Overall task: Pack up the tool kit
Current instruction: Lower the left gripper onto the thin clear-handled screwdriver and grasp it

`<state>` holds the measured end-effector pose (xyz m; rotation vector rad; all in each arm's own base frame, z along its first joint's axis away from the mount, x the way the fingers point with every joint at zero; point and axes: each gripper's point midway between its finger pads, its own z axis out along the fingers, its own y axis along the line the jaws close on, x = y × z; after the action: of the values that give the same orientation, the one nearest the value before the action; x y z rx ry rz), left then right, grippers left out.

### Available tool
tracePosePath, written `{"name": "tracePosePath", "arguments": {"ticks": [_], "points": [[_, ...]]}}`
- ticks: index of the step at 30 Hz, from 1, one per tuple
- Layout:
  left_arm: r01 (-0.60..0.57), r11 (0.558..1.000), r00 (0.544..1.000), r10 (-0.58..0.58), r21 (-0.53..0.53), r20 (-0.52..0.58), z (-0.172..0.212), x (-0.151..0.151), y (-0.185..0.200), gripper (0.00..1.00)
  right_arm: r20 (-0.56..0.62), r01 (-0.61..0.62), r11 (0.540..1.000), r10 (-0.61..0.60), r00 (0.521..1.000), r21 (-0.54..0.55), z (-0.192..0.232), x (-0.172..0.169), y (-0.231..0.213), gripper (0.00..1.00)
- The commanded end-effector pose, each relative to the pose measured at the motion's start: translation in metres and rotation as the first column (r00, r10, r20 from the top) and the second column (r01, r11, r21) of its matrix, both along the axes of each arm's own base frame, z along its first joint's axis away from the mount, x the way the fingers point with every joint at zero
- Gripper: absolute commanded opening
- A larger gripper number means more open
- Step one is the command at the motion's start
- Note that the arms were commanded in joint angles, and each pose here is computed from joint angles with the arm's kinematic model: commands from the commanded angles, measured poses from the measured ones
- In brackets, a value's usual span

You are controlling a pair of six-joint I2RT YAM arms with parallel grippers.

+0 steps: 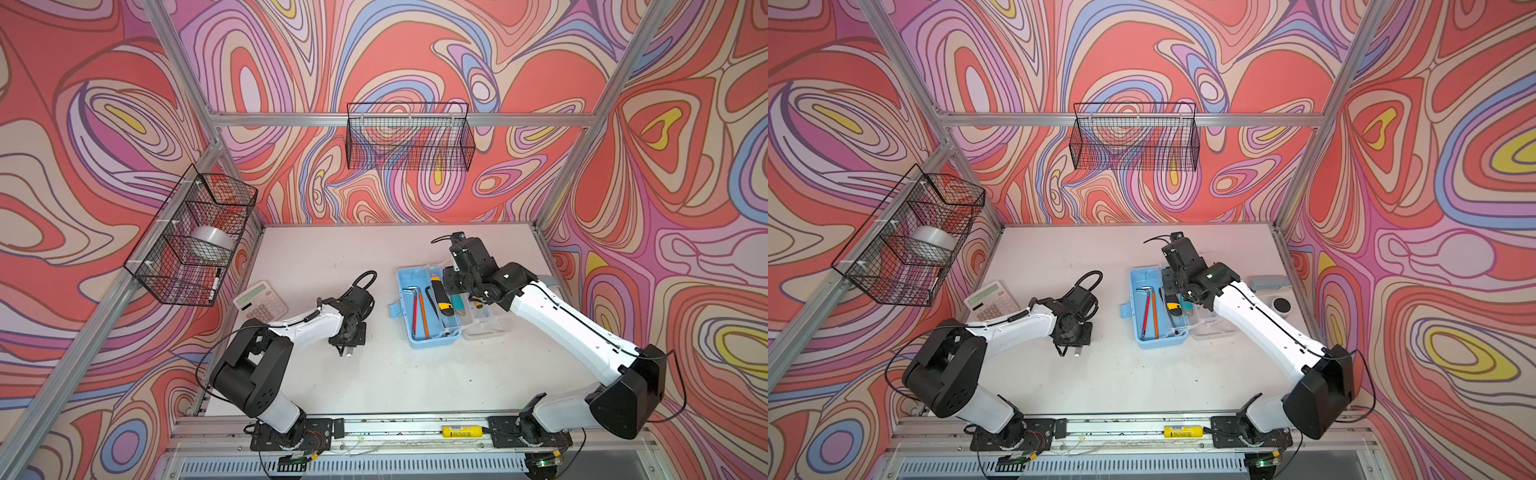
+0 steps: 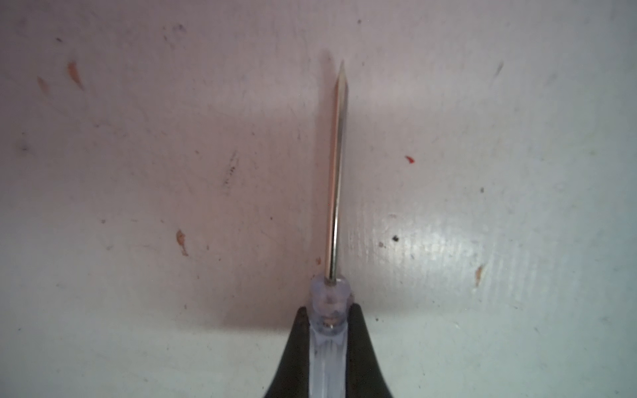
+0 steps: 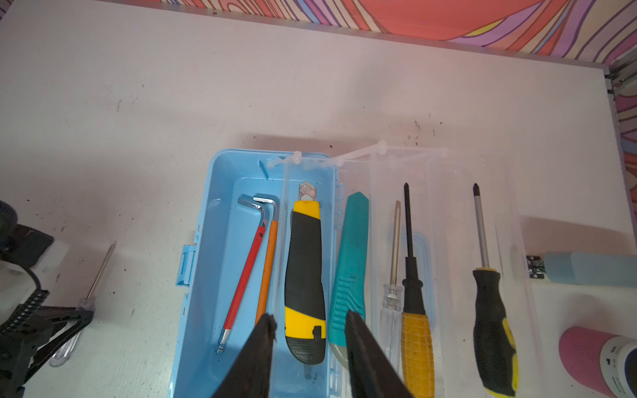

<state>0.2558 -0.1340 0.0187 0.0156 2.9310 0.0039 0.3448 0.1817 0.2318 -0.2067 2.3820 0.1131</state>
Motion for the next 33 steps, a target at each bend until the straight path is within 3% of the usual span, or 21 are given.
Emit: {"name": "tracePosePath", "arguments": {"ticks": [1, 13, 19, 22, 26, 33], "points": [[-0.013, 1.0, 1.0, 0.014, 0.028, -0.027, -0.001, -0.002, 0.006, 0.0, 0.023, 0.02, 1.0, -0.02, 1.0, -0.01, 0.003, 0.004, -0.004, 0.37], [-0.007, 1.0, 0.999, 0.008, -0.027, 0.047, 0.027, 0.01, -0.003, 0.0, 0.048, 0.047, 0.999, -0.047, 0.998, 0.009, 0.003, 0.007, -0.007, 0.37], [-0.001, 0.982, 0.994, 0.021, -0.188, 0.108, 0.058, 0.013, -0.026, 0.0, 0.101, 0.091, 0.995, -0.094, 0.99, 0.038, 0.019, 0.009, -0.018, 0.36], [-0.001, 0.931, 0.985, 0.063, -0.365, 0.158, 0.087, 0.018, -0.051, 0.0, 0.137, 0.12, 0.991, -0.127, 0.982, 0.06, 0.031, 0.009, -0.025, 0.36], [0.03, 0.826, 0.963, 0.128, -0.563, 0.239, 0.136, 0.025, -0.091, 0.0, 0.212, 0.185, 0.978, -0.201, 0.956, 0.095, 0.053, 0.006, -0.042, 0.36], [0.178, 0.665, 0.897, 0.194, -0.725, 0.398, 0.209, 0.039, -0.178, 0.0, 0.304, 0.227, 0.948, -0.289, 0.908, 0.225, 0.093, -0.008, -0.066, 0.34]]}}
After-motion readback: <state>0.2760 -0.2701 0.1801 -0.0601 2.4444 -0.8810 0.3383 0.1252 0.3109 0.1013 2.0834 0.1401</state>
